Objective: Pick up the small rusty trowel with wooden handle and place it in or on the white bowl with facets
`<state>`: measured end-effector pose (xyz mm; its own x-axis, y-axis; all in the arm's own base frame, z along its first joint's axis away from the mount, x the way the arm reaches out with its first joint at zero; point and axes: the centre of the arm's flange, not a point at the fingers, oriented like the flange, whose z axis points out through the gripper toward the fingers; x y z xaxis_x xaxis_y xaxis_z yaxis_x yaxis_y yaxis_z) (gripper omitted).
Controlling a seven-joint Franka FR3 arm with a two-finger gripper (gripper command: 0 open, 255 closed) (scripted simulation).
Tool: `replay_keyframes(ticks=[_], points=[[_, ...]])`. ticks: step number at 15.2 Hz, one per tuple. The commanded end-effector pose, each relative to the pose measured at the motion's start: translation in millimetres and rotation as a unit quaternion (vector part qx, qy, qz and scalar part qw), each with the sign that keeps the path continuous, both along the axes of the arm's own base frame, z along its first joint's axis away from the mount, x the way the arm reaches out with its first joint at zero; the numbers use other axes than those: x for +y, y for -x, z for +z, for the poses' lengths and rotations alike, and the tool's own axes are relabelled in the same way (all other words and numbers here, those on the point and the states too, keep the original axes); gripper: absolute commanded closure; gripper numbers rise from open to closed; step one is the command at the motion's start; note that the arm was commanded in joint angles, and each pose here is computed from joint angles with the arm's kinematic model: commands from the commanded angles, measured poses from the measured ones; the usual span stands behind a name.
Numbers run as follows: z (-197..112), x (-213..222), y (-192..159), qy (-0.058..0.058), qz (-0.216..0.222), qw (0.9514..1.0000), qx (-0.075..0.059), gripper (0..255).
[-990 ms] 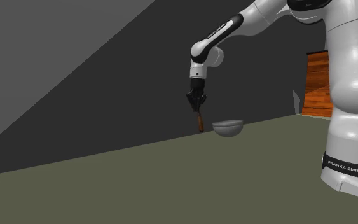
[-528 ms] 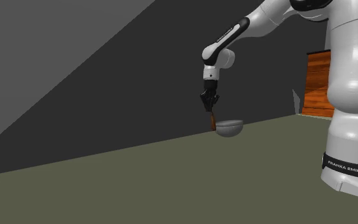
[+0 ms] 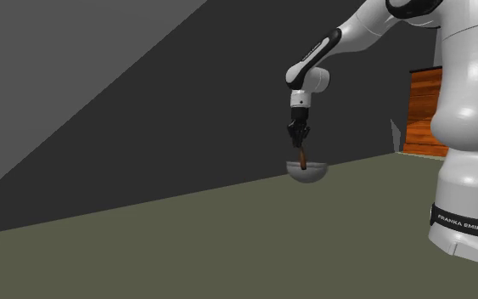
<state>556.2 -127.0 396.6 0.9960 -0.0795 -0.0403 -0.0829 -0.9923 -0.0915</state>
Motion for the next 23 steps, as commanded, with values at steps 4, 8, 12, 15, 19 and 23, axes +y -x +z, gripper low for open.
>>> replay_keyframes(ticks=[4,8,12,15,19,23], points=[[-3.8,-49.0,7.2,0.0,0.001,1.0,0.0,255],[-24.9,-49.0,7.2,0.0,0.001,1.0,0.0,255],[-46.1,-49.0,7.2,0.0,0.001,1.0,0.0,255],[-66.1,-49.0,7.2,0.0,0.001,1.0,0.0,255],[-66.1,-49.0,7.2,0.0,0.001,1.0,0.0,255],[-66.1,-49.0,7.2,0.0,0.001,1.0,0.0,255]])
